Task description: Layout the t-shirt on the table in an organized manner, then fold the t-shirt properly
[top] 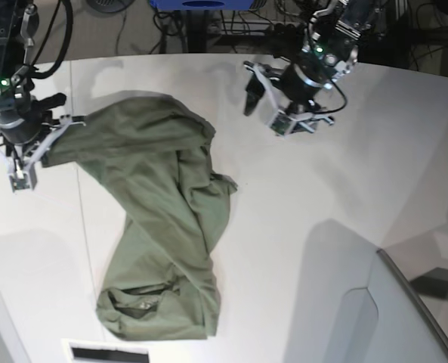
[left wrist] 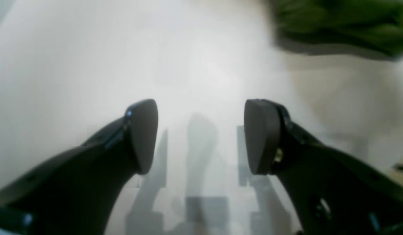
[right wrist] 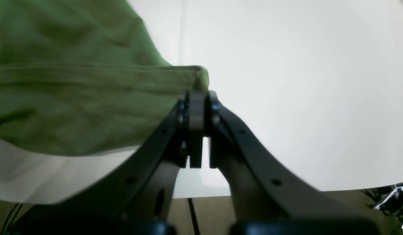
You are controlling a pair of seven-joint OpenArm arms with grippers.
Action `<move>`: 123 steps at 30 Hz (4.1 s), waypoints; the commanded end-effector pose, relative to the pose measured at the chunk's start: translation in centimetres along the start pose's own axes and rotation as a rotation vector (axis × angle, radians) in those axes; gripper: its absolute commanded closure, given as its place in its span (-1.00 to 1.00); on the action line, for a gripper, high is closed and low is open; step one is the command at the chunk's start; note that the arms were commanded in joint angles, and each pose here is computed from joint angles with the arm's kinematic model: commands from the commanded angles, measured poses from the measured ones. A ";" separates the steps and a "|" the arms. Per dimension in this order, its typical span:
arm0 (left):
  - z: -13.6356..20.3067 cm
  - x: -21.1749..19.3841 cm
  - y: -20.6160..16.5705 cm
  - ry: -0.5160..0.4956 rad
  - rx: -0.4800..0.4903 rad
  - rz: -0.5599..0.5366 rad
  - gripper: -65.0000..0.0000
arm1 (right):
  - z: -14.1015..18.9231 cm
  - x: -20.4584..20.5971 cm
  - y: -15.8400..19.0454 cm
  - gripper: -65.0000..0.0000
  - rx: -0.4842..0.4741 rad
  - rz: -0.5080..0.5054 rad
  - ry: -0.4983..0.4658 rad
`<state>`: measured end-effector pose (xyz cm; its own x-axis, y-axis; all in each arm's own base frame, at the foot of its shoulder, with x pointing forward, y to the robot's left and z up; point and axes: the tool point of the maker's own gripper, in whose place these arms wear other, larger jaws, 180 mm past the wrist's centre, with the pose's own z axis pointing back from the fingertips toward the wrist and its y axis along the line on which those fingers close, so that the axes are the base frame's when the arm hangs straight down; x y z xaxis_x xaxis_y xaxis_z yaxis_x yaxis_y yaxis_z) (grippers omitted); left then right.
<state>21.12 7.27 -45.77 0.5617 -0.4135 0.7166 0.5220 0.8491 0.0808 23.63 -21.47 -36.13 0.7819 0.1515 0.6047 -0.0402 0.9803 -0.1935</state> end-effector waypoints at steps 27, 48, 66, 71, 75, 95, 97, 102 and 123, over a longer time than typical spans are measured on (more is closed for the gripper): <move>-3.1 3.0 -5.6 -0.090 -0.354 0.685 -0.23 | 0.2 0.6 -1.4 0.98 -0.033 -0.016 -0.032; -5.9 5.6 -7.2 -0.160 -0.501 0.678 -0.20 | -0.2 -0.1 -1.3 0.97 -0.028 -0.016 -0.009; -5.7 14.3 3.1 -0.323 -0.350 0.500 1.00 | -0.2 0.3 6.2 0.97 0.202 0.234 -0.019; -1.1 21.4 9.7 -0.352 -0.242 0.225 1.00 | 1.5 1.7 15.0 0.97 0.455 0.511 -0.104; 4.0 25.9 15.2 -0.421 -0.114 0.098 1.00 | 3.0 3.1 19.5 0.97 0.568 0.705 -0.167; 6.5 25.9 22.9 -0.341 0.221 -0.036 1.00 | 0.5 11.7 7.5 0.95 0.217 0.572 -0.200; 5.9 24.6 22.4 -0.312 0.231 -0.042 1.00 | 0.6 9.3 10.6 0.95 0.297 0.605 -0.165; 5.0 23.3 21.3 -0.286 0.219 -0.032 1.00 | 2.0 7.0 19.9 0.95 0.525 0.702 -0.186; 14.1 7.4 28.4 -0.046 0.494 0.132 1.00 | -9.5 14.1 27.8 0.95 0.733 0.495 -0.104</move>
<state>30.32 32.64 -30.19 0.6113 -0.2638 0.7461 0.0816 0.9588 0.2721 37.60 6.08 -42.57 0.5492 0.5770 0.6045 -0.7695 0.6314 0.0963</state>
